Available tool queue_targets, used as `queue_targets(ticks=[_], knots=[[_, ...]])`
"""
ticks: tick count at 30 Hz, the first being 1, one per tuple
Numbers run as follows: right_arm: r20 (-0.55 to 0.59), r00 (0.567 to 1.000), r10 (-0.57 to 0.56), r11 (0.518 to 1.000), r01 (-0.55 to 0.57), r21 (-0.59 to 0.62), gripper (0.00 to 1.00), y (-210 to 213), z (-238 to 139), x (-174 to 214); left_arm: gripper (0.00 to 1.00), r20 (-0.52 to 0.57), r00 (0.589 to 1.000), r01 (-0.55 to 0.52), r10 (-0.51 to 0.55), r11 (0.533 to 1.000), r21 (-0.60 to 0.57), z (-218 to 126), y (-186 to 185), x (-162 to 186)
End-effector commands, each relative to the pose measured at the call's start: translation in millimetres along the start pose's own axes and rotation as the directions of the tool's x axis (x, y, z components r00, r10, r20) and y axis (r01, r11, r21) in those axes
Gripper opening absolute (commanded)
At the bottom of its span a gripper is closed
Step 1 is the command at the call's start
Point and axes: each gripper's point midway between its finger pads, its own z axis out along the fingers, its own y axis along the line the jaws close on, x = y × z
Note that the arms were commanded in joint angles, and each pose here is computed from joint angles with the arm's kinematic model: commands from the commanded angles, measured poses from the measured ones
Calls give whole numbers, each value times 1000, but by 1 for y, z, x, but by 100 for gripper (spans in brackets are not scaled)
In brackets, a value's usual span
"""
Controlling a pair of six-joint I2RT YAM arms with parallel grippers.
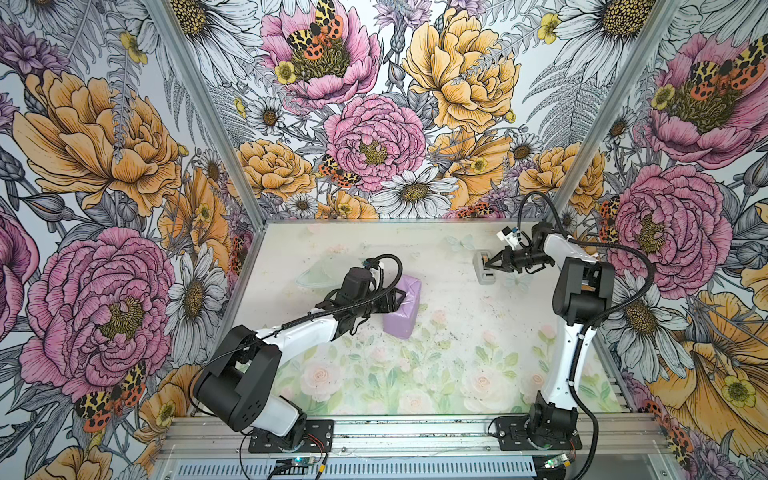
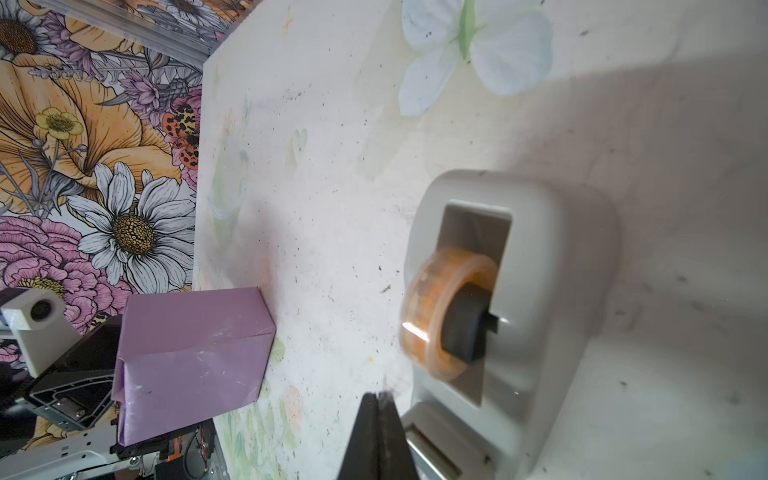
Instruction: Wrap the gift box in paper
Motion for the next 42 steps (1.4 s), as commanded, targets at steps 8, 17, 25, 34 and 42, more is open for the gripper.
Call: queue_targets(ticks=[8, 17, 25, 34, 42], knots=[[77, 997, 26, 999, -27, 21, 0, 34, -29, -10, 64, -102, 995, -13, 4, 995, -95, 0, 22, 31], [144, 987, 75, 995, -83, 53, 0, 39, -38, 17, 64, -99, 995, -17, 7, 995, -97, 0, 23, 29], [166, 976, 140, 986, -153, 72, 0, 20, -21, 48, 64, -103, 995, -18, 9, 995, -94, 0, 22, 31], [144, 969, 202, 969, -219, 117, 0, -9, -2, 76, 64, -102, 995, -16, 7, 995, -93, 0, 22, 31], [156, 957, 244, 951, -268, 153, 0, -33, 9, 81, 64, -103, 995, -17, 7, 995, -95, 0, 22, 32]])
